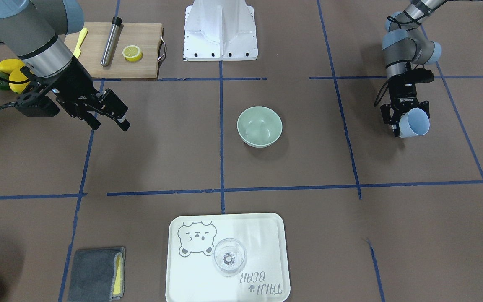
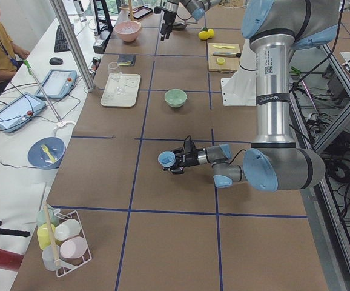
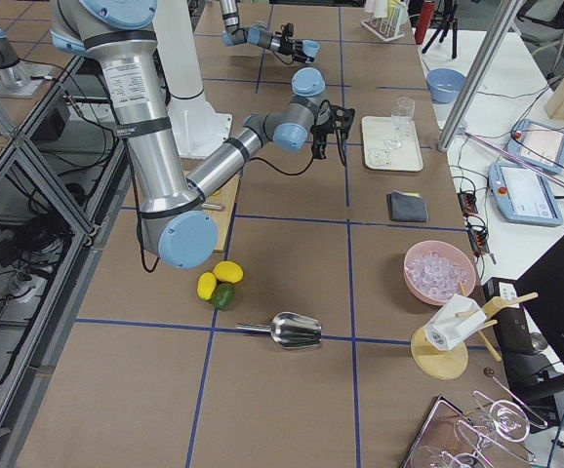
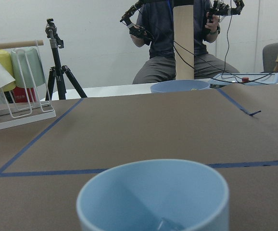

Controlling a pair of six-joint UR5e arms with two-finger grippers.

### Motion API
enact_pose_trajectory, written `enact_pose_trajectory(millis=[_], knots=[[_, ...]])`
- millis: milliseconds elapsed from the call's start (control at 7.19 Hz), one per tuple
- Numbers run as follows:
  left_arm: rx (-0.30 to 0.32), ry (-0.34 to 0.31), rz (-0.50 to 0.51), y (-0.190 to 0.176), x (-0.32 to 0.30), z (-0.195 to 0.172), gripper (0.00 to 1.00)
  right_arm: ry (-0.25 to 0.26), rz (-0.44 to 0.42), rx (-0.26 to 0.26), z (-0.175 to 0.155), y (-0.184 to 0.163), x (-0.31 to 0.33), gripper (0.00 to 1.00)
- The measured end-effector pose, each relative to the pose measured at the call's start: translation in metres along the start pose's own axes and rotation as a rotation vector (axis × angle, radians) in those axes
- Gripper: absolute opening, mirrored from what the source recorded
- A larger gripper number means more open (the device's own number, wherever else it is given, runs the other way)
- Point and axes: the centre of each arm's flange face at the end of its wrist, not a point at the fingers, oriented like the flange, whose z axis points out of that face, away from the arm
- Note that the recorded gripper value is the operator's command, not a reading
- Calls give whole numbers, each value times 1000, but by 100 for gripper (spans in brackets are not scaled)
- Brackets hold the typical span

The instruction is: Pour ice into bowl

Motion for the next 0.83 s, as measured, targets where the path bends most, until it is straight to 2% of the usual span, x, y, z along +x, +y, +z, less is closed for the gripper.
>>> enact_pose_trajectory(millis=[278,417,834], knots=[[51,145,90,-41,18,-8,0,-3,8,6,-5,-7,2,100],[81,197,143,-59,42,-11,0,-2,15,13,-9,-12,5,100],[178,280,460,-96,112,-20,0,11,38,25,-23,-32,26,100]])
